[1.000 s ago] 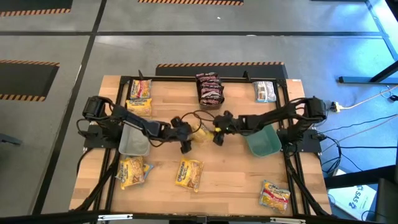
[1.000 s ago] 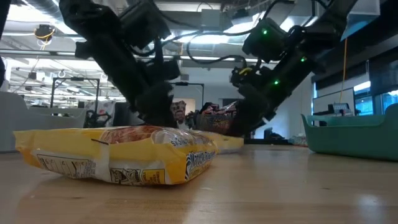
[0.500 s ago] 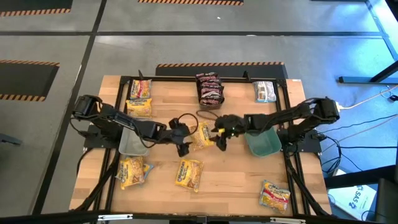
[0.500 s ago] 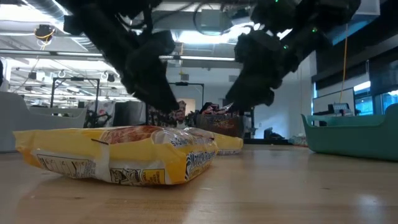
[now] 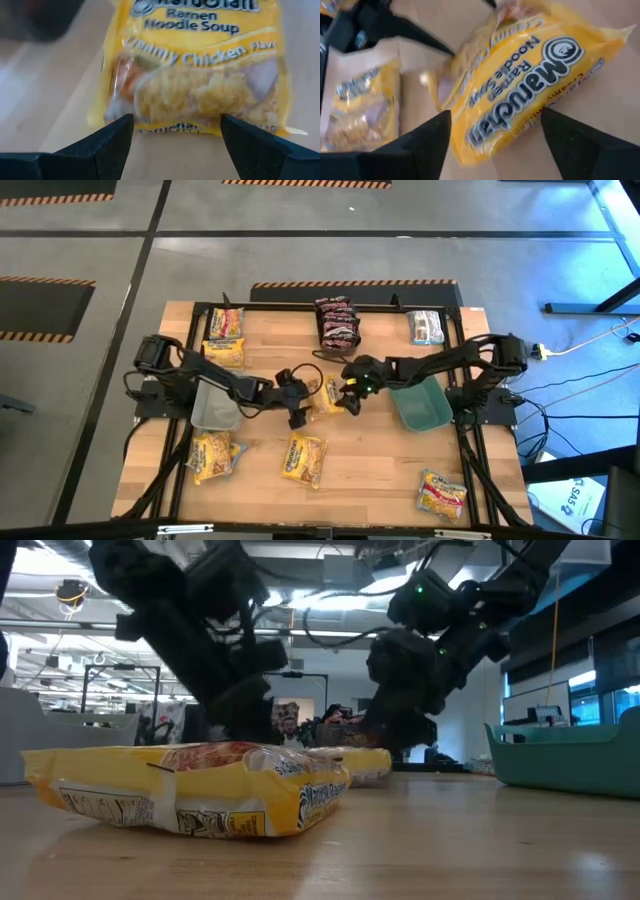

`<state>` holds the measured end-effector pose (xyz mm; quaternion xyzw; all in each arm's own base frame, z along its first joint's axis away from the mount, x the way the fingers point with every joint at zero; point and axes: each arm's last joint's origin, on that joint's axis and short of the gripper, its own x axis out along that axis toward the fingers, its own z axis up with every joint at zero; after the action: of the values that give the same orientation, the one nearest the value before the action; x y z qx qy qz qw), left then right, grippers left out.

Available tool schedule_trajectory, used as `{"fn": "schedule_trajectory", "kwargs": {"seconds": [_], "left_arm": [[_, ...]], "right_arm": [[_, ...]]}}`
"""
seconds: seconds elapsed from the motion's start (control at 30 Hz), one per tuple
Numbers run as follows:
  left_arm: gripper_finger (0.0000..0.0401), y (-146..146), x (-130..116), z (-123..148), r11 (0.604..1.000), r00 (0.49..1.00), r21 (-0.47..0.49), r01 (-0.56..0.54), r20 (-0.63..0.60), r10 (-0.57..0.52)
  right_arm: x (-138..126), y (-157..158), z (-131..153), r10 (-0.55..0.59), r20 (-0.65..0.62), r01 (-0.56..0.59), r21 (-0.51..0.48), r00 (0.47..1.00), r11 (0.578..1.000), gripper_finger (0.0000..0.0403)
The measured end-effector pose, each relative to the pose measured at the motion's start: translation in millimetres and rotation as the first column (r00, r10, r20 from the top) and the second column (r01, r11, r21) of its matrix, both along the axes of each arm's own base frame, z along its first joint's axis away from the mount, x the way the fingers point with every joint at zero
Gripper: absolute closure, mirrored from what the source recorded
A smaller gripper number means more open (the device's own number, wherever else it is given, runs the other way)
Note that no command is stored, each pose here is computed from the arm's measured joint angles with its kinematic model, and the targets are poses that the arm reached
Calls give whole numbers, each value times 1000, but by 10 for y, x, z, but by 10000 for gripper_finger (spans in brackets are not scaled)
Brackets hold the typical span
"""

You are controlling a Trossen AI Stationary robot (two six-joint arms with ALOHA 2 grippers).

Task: Sort Maruchan noodles
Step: Put the yellow noodle pack into the blue bin

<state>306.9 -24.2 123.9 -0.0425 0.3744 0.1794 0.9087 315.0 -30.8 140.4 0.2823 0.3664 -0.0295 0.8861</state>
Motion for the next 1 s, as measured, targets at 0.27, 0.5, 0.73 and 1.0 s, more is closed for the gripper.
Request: {"fn": "schedule_trajectory", "kwargs": {"seconds": [0.27, 0.5, 0.73, 1.0], "left_arm": [[107, -36, -41, -118, 1000, 999, -13, -17, -40, 17], [107, -49, -29, -70, 998, 999, -61, 7, -38, -10], [107, -63, 20, 235, 997, 994, -45, 65, 91, -61], [107, 98, 111, 40, 999, 995, -6, 39, 89, -39]], "right_arm": [[10, -81, 6, 21, 29, -23, 99, 999, 995, 77], [-47, -144, -2, -14, -28, 17, 105, 1000, 994, 82], [-64, -187, -13, -24, -43, 29, 116, 999, 993, 83], [-62, -182, -11, -7, -35, 11, 100, 999, 995, 84]]}}
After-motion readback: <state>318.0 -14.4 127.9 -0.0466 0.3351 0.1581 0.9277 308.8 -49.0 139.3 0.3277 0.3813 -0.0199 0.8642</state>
